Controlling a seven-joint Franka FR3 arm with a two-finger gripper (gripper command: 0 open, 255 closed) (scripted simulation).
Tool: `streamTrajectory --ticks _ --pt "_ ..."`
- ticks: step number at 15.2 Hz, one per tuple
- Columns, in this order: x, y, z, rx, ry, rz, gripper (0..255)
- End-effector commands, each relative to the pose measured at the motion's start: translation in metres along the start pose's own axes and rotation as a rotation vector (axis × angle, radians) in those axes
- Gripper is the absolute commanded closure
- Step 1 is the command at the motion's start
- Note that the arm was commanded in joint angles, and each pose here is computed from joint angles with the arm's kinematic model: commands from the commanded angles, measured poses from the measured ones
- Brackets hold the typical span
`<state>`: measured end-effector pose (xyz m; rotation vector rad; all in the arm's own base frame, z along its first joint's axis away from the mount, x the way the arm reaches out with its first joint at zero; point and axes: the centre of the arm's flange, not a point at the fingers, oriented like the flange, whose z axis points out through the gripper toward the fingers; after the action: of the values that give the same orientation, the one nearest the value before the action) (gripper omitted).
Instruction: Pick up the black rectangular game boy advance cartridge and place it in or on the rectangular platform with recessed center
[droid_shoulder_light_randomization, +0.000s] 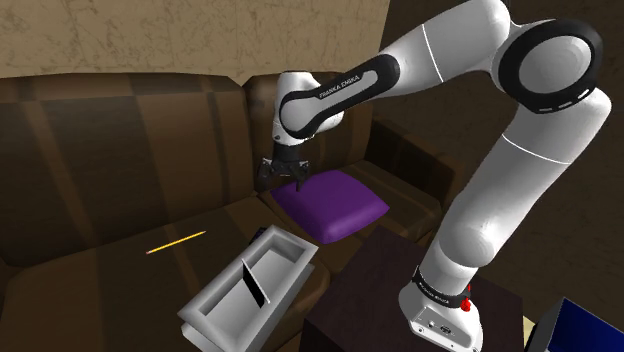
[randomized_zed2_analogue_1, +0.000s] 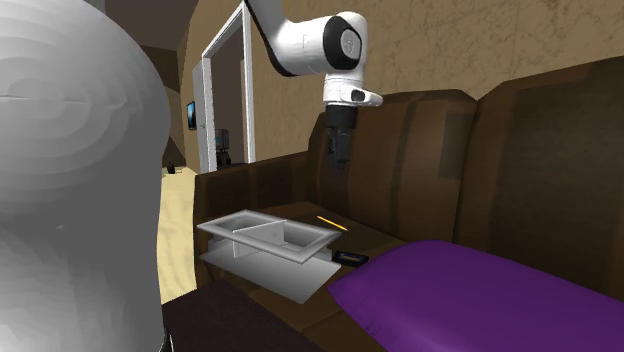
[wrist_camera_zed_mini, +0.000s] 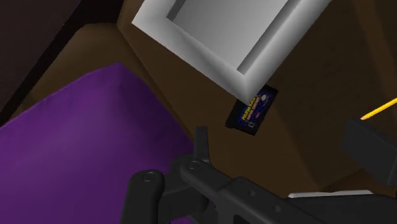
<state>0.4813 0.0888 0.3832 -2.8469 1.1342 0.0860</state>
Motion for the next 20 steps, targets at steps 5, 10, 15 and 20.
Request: streamTrajectory --ticks 5,10,15,20 --pt "0.033 -0.037 0.065 -0.010 -0.020 0.169 0" --pt "0.064 -0.062 0.120 -0.020 -0.036 0.307 0" --pt "0.096 -0.083 0.175 -0.029 -0.053 0.445 0" --pt "0.100 -0.085 0.204 -0.030 -0.055 0.464 0"
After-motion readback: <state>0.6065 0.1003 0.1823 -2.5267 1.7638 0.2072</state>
